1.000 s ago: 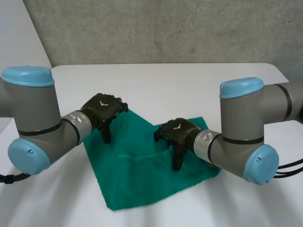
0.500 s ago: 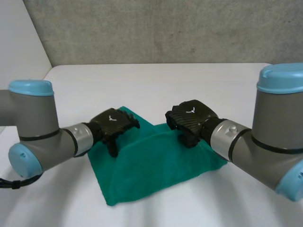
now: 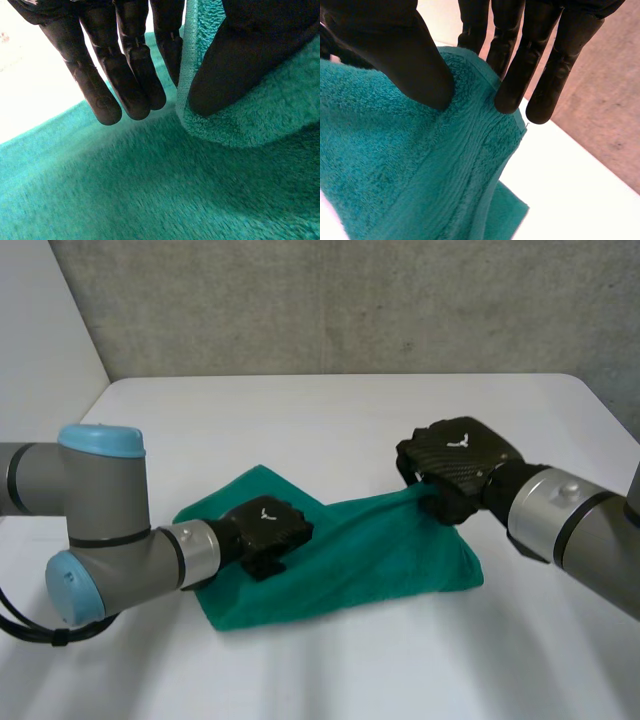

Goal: Fold the towel.

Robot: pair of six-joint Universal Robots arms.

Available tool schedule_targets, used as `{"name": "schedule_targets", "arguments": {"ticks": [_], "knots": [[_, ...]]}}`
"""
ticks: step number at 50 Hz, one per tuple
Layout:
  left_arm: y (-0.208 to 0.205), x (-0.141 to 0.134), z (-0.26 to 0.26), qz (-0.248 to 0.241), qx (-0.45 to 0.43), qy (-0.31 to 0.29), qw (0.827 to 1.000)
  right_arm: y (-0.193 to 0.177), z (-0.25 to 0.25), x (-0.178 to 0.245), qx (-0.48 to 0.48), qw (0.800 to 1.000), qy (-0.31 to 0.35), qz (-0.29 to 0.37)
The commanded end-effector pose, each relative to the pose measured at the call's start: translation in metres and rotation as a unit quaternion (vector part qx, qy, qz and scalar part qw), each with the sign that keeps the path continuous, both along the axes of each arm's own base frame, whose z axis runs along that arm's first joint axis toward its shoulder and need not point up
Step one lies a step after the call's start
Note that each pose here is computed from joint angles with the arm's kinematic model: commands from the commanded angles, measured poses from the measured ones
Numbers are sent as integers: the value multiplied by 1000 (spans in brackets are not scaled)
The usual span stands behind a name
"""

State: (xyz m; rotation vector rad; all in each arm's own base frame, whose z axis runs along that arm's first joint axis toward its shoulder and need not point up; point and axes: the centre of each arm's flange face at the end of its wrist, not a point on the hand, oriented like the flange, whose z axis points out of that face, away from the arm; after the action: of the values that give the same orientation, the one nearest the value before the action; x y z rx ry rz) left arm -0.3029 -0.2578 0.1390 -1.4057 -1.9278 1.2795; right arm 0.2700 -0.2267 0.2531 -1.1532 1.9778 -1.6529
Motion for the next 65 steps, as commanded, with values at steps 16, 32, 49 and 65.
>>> {"name": "schedule_targets", "arguments": {"ticks": [16, 32, 49, 65], "knots": [[-48, 8, 260, 240, -459, 330, 789, -77, 163, 29, -352, 893, -255, -119], [49, 19, 129, 234, -250, 159, 926, -36, 66, 16, -184, 966, -137, -118], [148, 16, 32, 213, -75, -36, 973, -12, -40, -2, -56, 992, 52, -104], [59, 57, 46, 360, -86, -15, 929, -9, -59, -3, -33, 993, 61, -93]]}}
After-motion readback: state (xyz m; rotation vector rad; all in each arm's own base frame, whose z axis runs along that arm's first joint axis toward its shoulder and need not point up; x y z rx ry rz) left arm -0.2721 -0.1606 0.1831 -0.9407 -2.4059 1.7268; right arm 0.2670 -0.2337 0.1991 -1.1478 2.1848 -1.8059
